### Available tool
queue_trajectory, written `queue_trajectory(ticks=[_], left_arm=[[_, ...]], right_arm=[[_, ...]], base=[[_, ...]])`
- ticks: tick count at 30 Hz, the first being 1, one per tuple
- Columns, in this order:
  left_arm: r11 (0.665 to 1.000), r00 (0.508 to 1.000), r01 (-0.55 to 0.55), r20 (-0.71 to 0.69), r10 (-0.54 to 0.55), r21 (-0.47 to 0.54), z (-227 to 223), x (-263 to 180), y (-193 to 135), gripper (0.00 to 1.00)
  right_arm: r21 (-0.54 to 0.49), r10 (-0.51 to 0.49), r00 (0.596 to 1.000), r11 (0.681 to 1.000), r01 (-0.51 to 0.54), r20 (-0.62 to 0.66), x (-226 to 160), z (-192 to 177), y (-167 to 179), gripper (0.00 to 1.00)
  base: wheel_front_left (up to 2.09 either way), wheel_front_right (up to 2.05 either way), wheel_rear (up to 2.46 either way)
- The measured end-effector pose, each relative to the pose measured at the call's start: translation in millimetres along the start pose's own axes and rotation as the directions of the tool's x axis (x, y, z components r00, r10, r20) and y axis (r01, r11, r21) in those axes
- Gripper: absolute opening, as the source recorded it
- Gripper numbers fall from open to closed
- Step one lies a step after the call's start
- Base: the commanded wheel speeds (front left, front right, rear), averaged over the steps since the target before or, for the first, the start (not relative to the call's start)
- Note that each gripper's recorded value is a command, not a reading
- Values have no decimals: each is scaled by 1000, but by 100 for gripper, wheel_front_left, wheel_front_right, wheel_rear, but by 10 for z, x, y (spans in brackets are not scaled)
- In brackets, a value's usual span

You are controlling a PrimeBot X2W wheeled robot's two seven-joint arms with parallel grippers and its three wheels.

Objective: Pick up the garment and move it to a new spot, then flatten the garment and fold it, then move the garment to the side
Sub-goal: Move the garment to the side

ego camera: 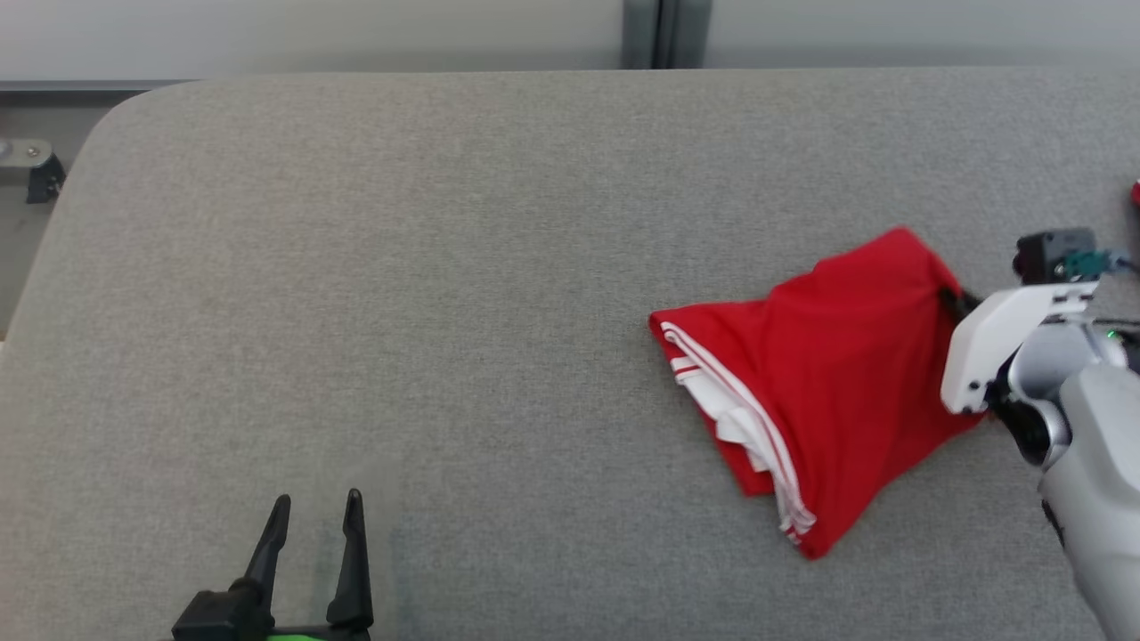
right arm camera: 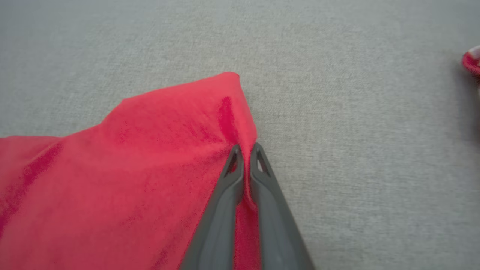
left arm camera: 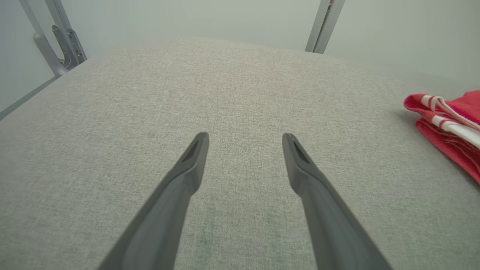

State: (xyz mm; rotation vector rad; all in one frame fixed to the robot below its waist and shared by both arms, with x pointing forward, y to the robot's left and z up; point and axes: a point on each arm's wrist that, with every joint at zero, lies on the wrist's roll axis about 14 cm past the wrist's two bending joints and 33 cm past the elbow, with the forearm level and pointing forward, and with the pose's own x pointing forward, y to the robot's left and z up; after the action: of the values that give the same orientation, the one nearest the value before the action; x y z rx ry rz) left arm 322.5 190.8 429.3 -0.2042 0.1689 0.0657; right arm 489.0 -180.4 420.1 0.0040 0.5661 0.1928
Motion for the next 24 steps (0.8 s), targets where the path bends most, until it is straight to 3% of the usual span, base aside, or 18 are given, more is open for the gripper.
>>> queue_trajectory(ticks=[6, 10, 17, 24], left_arm=[[996, 996, 83, 15, -83, 17, 54, 253, -218, 100], [988, 988, 151, 10, -151, 42, 40, 448, -396, 100], [974, 975, 220, -31, -218, 60, -116, 699, -576, 100], [971, 971, 230, -74, -225, 68, -279, 813, -578, 100]], right_arm=[[17, -149, 972, 989, 148, 183, -110, 642, -613, 0], [50, -294, 926, 955, 291, 238, -348, 872, -1243, 0], [118, -475, 824, 879, 463, 309, -700, 1079, -2015, 0], [176, -563, 763, 826, 535, 317, -770, 1065, -2330, 0]], base=[[0, 0, 0], [0, 0, 0], [0, 0, 0], [0, 0, 0]])
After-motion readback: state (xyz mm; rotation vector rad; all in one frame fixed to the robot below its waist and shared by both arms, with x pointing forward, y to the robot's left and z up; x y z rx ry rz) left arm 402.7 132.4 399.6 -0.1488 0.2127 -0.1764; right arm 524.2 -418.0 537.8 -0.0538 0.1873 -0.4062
